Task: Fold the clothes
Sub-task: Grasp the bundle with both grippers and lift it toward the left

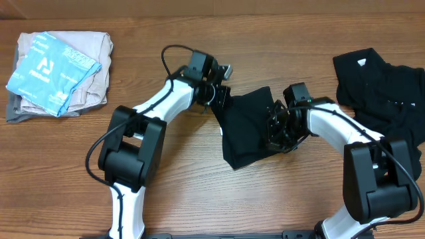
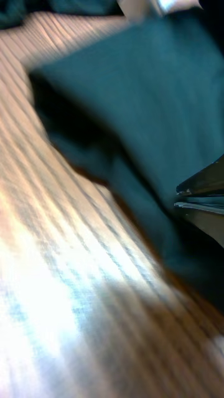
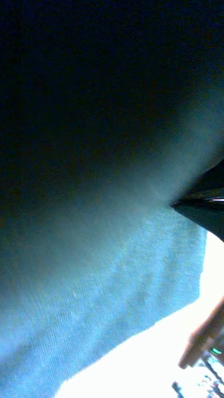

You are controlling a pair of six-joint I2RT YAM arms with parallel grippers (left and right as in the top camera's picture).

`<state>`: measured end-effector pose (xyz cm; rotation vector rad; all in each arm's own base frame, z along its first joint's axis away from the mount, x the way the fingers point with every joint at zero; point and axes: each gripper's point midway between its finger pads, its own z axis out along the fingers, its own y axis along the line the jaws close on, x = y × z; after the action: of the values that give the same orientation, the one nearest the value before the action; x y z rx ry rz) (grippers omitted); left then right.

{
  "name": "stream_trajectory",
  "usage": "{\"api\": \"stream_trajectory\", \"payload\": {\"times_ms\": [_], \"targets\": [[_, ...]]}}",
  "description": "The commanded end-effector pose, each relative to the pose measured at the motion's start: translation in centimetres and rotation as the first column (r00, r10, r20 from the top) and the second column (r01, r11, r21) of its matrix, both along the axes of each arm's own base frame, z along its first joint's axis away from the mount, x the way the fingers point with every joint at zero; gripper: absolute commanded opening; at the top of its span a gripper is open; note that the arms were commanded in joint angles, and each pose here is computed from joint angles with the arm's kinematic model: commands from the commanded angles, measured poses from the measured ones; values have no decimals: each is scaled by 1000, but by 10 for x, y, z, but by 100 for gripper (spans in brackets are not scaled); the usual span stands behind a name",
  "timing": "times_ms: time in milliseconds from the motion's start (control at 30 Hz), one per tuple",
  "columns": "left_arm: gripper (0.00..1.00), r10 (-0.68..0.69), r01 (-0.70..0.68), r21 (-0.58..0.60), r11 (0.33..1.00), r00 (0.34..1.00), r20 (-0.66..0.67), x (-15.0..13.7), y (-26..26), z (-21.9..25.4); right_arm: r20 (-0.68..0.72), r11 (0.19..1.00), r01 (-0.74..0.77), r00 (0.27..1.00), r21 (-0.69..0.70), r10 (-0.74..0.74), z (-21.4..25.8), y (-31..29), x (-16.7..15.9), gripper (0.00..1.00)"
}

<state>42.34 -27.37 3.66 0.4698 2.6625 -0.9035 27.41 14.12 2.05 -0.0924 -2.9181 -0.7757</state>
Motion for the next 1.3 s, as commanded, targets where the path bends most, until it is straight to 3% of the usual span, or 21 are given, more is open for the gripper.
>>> {"api": "stream_trajectory", "payload": {"times_ms": [0,133,400,633,733,1000,1267], "targets": [[9,26,-14,-60,998,980,196,27,-2,100,152,997,-64,987,41,57,53,3,30,4],[11,27,-16,-59,998,980,196,20,2,117,187,999,-19,982,-40,26,80,-20,40,4],[6,-11,14,46,999,997,-81,-34,9,58,151,983,146,980,-108,-129,69,-69,44,4],[6,-91,105,67,992,978,-188,-70,-17,13,139,976,194,974,-102,-179,37,-76,41,4],[4,-125,138,43,990,965,-229,-81,-28,2,126,988,153,980,0,-152,35,-60,36,4],[4,-137,145,24,989,967,-217,-80,-33,5,252,986,133,956,97,-154,79,-63,59,4],[4,-147,154,21,988,970,-194,-79,-38,5,217,990,108,968,86,-124,57,-58,44,4]]}}
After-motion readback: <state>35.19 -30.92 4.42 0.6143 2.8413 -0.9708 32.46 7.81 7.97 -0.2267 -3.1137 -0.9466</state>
